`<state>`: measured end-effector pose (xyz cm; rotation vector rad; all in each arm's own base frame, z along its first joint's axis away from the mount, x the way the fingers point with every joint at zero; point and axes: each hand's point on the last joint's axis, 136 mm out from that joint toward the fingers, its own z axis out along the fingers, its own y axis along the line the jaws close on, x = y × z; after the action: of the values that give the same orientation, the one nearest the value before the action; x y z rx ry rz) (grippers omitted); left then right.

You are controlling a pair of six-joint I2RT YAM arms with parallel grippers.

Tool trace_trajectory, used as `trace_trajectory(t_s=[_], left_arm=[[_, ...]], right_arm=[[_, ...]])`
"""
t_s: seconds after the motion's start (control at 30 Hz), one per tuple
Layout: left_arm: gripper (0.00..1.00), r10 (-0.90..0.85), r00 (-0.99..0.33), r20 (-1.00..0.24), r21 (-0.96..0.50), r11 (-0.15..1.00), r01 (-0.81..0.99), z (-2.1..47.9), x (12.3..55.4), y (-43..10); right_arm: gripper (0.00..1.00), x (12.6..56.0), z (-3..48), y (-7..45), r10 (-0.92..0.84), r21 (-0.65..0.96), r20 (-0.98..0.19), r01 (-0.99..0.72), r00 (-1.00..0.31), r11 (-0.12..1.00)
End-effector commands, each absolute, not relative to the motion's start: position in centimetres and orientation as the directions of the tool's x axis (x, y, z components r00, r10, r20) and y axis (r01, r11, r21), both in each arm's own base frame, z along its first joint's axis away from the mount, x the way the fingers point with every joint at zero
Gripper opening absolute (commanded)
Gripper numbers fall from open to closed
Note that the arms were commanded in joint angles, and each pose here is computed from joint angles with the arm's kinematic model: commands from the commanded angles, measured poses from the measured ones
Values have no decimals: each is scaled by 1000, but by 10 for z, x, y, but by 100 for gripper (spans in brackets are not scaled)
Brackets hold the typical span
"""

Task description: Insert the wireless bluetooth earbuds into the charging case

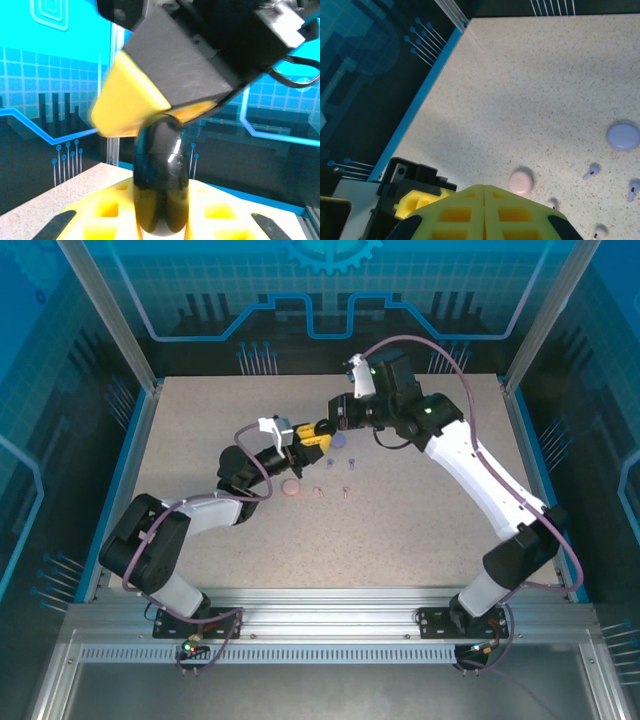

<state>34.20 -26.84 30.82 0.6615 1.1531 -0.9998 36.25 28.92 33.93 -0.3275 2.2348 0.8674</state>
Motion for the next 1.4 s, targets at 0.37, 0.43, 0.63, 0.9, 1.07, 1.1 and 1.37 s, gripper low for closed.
trace_trajectory(t_s=[0.37, 0.43, 0.63, 0.9, 1.07, 1.1, 1.37], left_arm=[[0, -444, -9, -896, -266, 520, 812, 313, 371, -232], [0, -482, -66, -874, -347, 523, 778, 305, 378, -217], [0, -578, -204, -790, -554, 532, 640, 276, 390, -179], [0, -523, -538, -662, -736, 588, 334, 211, 397, -171], [0, -493, -635, -595, -746, 634, 206, 186, 390, -164], [0, -485, -652, -582, -739, 650, 177, 181, 387, -161], [0, -514, -703, -492, -718, 696, -6, 157, 359, -126]], right_arm=[[34, 340, 358, 231, 200, 504, -729, -315, -655, 804], [41, 336, 341, 223, 216, 505, -712, -274, -668, 818], [50, 322, 282, 213, 232, 497, -661, -184, -714, 848], [56, 301, 234, 189, 240, 443, -629, -88, -739, 892], [57, 296, 221, 182, 245, 430, -620, -62, -746, 901], [57, 295, 220, 182, 245, 429, -619, -61, -746, 901], [58, 291, 210, 198, 201, 398, -619, -82, -759, 914]])
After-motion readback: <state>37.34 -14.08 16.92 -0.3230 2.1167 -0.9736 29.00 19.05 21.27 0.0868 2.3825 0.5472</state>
